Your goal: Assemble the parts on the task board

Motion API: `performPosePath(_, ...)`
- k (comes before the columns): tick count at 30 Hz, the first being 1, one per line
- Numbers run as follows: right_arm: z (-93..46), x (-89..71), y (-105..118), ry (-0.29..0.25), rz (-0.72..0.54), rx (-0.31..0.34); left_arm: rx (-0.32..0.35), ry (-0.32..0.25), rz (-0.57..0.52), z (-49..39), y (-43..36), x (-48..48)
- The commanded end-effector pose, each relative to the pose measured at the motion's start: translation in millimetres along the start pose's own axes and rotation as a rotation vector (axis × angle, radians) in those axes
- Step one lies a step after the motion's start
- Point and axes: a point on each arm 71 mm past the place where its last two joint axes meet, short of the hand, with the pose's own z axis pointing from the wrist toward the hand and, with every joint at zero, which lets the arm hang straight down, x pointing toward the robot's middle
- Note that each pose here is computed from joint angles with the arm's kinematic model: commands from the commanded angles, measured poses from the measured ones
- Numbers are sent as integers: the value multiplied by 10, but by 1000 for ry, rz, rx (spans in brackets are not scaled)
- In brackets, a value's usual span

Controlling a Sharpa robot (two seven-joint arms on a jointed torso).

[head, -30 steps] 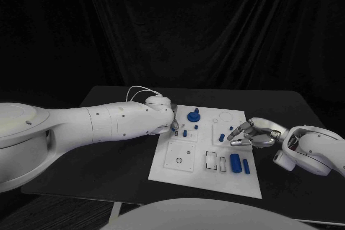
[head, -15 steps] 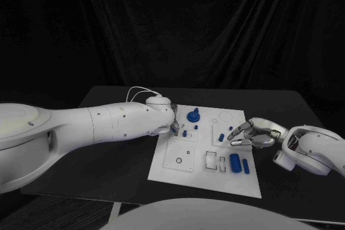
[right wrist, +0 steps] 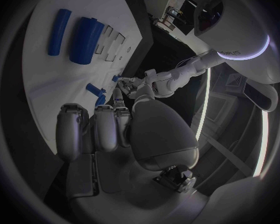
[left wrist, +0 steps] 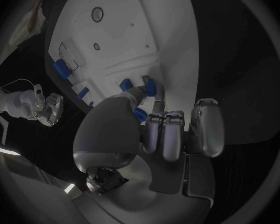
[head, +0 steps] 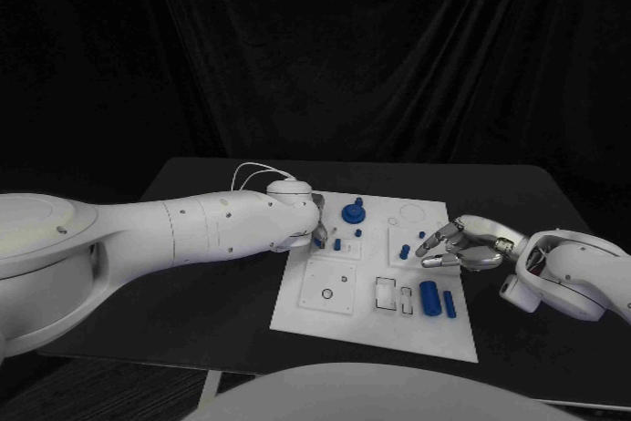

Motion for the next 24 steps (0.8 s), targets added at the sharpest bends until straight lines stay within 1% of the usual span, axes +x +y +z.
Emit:
performPosePath(1,-5,6,0,-7,1,-4,8,16,-7,6,-23,42)
performPosePath(12,-1,8,4,-7,1,-6,16,18,-7,14,-57,66)
performPosePath(24,5,12,4,-4,1,-6,12,26,-3,20,-49,83)
